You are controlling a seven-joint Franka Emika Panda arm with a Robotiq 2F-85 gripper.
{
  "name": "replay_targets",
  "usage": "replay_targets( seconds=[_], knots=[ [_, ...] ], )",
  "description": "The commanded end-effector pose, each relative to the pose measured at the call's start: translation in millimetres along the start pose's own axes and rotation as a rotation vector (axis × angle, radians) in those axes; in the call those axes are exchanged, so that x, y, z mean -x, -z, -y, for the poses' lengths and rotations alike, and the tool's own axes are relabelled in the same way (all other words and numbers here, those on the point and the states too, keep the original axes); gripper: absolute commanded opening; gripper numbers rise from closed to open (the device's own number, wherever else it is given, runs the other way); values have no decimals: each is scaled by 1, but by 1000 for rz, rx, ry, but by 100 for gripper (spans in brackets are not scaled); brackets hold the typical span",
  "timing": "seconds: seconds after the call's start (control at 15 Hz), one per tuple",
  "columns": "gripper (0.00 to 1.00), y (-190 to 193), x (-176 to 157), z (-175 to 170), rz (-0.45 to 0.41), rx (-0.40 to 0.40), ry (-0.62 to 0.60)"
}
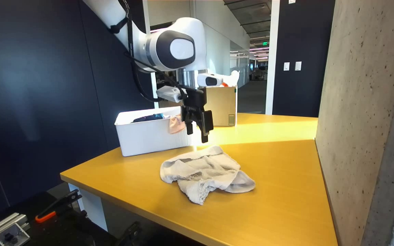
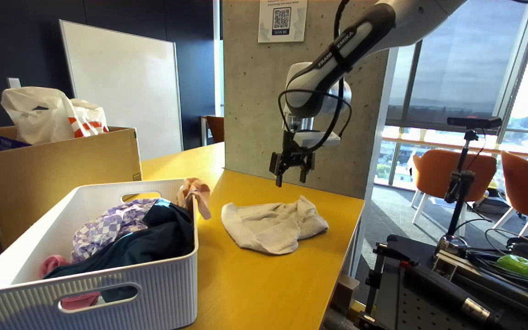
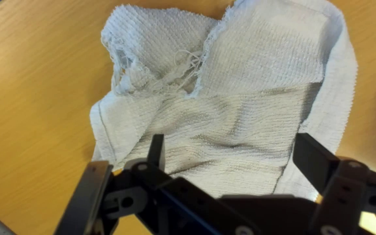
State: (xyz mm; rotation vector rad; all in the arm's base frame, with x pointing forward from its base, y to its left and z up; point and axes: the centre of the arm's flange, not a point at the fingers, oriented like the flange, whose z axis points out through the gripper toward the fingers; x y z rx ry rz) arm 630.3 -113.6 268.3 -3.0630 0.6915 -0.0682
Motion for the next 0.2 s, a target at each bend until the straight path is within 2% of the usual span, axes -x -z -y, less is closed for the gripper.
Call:
replay_targets(
  seconds=[0.0,0.13],
  knots=[
    [100,16,2,-7,48,16,-11],
    [100,14,1,-8,66,11,-7]
  ],
)
